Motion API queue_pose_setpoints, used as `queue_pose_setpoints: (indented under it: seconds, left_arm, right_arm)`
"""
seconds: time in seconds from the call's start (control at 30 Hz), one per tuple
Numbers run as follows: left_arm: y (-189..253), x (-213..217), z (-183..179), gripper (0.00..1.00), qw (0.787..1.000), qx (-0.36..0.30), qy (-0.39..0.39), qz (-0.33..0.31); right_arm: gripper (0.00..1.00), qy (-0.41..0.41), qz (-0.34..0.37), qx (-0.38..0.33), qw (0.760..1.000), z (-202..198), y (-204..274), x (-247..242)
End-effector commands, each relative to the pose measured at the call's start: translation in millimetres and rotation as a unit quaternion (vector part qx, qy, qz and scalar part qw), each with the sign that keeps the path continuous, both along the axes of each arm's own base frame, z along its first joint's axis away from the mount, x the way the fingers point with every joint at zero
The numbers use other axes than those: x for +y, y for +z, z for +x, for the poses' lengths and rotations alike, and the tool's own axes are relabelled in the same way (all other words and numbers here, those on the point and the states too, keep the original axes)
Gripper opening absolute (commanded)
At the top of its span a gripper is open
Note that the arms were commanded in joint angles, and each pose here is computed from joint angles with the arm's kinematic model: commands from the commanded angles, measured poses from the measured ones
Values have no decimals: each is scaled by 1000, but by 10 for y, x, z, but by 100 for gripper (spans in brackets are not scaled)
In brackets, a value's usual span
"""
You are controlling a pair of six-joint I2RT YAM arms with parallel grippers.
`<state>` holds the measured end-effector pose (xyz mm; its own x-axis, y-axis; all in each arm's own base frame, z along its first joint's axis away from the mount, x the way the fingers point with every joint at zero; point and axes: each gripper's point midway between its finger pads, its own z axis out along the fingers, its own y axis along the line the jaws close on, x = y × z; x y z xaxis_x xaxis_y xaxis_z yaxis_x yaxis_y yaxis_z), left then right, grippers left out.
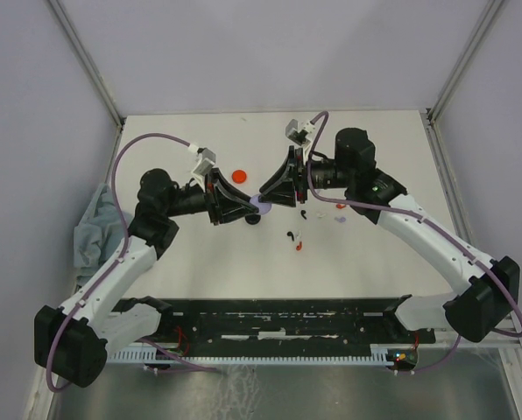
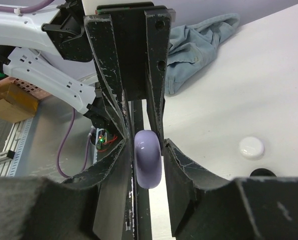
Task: Insert the wireless bluetooth earbuds into the charging case
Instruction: Pick up the charging case at the center of the board.
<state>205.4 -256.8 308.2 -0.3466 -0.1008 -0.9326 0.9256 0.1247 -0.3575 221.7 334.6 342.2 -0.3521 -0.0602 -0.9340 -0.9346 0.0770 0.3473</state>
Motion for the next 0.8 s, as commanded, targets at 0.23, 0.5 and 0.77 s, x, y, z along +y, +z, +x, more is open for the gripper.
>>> queue_pose_setpoints:
  seconds: [0.23,0.5,0.77]
  left_arm:
    - [296,-6,-65,7,998,-63,-13,-11]
    - [216,-12,-47,42,999,-45,1,-14]
    - [200,-33,-70,54,999,-34,3,-31]
  right_arm:
    - [34,40,2,-9,999,-92,62,73]
    - [16,38,20,-19,999,-102,193,76]
    - [16,30,34,-21,999,-106,233,134]
